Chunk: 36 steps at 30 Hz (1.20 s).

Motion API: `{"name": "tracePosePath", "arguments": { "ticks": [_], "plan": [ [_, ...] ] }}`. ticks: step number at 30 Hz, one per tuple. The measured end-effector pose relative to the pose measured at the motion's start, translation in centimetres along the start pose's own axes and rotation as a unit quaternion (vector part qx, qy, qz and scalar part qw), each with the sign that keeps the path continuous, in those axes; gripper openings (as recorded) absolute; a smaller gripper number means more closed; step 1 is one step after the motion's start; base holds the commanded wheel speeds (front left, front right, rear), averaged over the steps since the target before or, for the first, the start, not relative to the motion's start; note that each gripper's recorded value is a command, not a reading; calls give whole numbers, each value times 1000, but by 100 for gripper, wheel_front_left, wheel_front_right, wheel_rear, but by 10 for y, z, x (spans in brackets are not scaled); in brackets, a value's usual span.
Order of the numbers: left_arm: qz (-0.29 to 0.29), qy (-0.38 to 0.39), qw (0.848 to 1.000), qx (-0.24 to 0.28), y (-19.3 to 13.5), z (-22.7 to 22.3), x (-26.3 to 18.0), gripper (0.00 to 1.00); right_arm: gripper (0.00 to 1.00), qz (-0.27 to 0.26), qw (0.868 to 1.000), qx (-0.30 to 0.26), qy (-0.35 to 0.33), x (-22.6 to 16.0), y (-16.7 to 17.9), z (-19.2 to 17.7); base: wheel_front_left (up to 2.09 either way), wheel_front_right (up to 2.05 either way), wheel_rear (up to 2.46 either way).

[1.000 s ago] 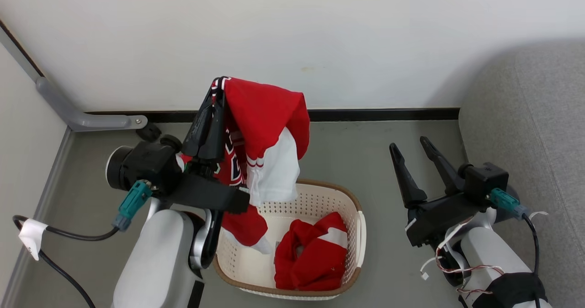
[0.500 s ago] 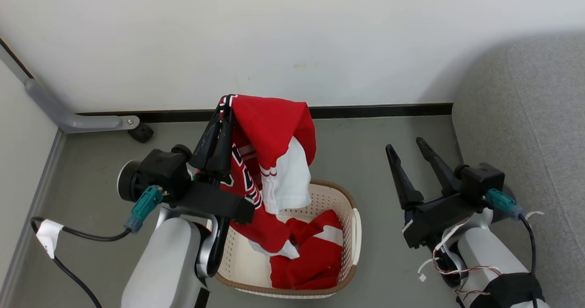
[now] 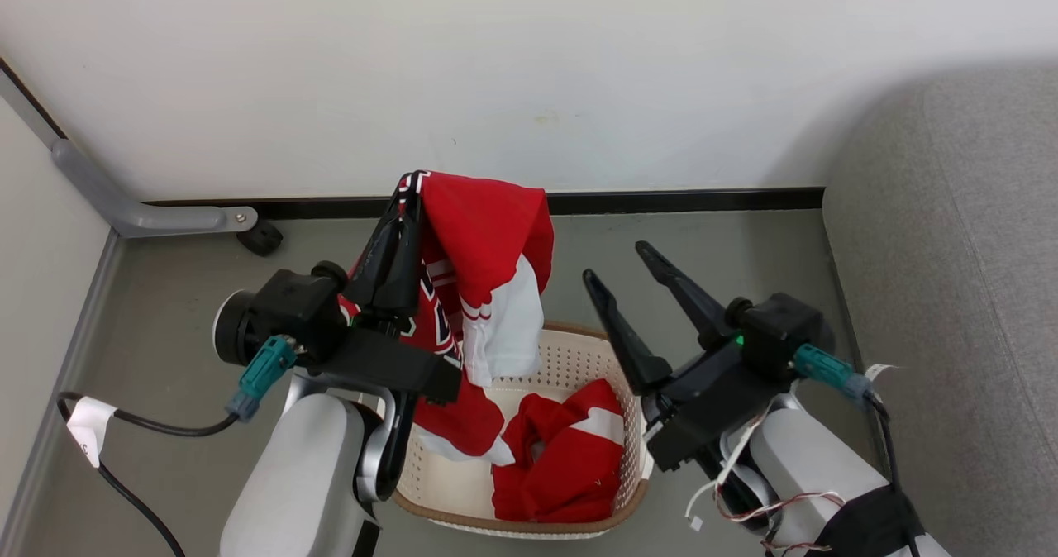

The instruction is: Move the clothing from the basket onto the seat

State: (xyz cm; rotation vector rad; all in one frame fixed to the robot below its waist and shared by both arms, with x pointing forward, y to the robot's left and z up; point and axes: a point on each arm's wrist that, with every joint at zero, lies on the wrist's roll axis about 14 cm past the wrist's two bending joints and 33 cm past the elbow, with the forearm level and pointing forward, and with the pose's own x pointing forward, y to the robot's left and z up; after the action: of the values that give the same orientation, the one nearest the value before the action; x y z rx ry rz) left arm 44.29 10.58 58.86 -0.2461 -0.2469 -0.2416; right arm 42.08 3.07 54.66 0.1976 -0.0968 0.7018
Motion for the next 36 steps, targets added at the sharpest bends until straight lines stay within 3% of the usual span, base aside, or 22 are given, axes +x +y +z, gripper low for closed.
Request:
{"name": "tracePosePath", "arguments": {
  "ticks": [19, 36],
  "plan": [
    [-8, -14, 1000, 7, -5, 11, 1, 0, 100, 148, 989, -2, 9, 19, 80, 4, 0, 0, 0],
    [-9, -23, 1000, 7, -8, 17, 0, 0, 100, 149, 987, -16, 58, 31, 73, -22, 0, 0, 0]
  ]
}}
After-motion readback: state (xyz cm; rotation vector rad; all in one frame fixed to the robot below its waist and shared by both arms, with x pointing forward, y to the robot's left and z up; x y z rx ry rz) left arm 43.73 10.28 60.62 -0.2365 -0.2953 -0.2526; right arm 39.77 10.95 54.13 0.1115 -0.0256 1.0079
